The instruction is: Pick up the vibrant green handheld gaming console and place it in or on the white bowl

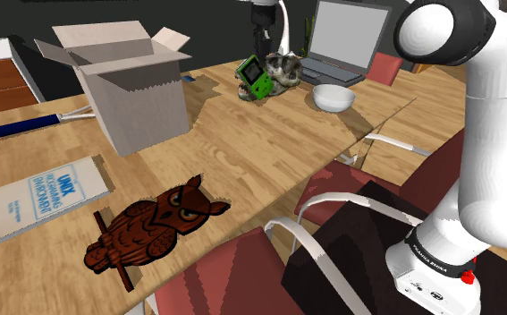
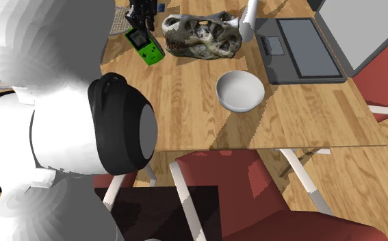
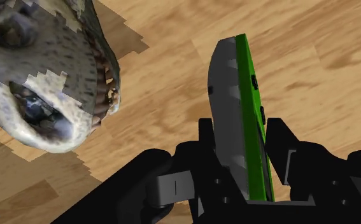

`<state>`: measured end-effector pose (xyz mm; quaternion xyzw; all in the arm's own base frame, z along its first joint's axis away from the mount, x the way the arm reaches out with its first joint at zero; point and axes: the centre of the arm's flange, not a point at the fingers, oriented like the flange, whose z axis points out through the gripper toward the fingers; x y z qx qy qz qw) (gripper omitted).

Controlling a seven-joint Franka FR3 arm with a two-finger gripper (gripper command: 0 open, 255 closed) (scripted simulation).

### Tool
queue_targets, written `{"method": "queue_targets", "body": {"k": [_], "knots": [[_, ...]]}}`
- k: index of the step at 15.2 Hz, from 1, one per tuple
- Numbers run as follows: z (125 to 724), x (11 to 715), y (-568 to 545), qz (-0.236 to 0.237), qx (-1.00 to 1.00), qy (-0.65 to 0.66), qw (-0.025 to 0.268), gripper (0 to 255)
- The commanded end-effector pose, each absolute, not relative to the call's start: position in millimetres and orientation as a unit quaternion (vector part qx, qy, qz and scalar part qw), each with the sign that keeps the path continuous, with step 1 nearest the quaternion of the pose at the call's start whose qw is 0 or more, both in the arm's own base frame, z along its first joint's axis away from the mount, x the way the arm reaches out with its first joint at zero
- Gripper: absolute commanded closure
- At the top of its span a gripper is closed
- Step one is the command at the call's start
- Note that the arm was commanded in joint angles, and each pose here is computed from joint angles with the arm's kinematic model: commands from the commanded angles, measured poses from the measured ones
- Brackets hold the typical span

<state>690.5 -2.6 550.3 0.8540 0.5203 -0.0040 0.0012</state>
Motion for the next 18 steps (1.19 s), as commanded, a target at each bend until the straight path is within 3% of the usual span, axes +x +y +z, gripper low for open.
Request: {"method": "queue_targets", "body": {"k": [1, 5, 18], "knots": [[561, 690, -3, -0.004, 0.854, 0.520, 0.001, 255], [582, 690, -3, -0.004, 0.854, 0.520, 0.001, 255], [600, 630, -162, -0.004, 0.854, 0.520, 0.001, 255]]}}
